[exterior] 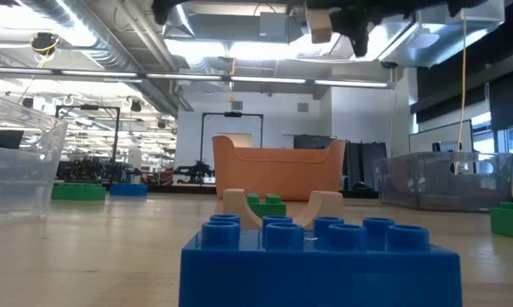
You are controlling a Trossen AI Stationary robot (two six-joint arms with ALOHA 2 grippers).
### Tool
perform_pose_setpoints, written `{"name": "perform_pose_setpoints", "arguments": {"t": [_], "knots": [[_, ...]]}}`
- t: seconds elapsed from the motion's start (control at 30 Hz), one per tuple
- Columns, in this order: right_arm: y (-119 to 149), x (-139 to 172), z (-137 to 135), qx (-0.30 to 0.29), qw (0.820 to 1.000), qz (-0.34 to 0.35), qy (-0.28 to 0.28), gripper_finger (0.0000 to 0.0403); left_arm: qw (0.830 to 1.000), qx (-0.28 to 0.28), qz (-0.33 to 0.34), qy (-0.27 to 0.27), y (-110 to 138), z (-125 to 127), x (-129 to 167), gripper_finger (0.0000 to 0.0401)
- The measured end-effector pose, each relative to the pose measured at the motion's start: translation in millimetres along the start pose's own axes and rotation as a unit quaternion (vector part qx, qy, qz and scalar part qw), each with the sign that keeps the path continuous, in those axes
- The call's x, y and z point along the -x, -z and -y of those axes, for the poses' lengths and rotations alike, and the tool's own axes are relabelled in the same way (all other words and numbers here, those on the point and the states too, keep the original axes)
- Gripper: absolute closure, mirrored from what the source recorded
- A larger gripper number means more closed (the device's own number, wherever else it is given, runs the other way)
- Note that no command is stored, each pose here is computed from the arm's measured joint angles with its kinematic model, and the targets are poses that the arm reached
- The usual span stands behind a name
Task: Sort & place blocks by color
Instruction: Put the right brown block into the black bin
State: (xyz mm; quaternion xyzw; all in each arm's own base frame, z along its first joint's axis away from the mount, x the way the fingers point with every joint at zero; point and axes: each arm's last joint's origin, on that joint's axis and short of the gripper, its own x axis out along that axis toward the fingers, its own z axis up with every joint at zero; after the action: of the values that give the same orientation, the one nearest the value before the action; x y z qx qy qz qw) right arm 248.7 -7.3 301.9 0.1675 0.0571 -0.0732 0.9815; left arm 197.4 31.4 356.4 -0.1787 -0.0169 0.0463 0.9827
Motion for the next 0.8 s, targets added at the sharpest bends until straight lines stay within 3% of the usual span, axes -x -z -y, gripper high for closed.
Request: {"name": "perform_pose_setpoints", "arguments": {"t": [0.27, 0.8], "knots": [[-16, 0, 1, 0.016, 1.0, 0.017, -0.014, 0.0273, 1.0, -0.014, 0.006, 0.019, 12, 1, -30, 0.0157], [-14, 0, 0, 0.023, 0.999, 0.007, -0.028, 0.0273, 1.0, -0.015, 0.005, 0.007, 15, 1, -35, 0.0157]]}}
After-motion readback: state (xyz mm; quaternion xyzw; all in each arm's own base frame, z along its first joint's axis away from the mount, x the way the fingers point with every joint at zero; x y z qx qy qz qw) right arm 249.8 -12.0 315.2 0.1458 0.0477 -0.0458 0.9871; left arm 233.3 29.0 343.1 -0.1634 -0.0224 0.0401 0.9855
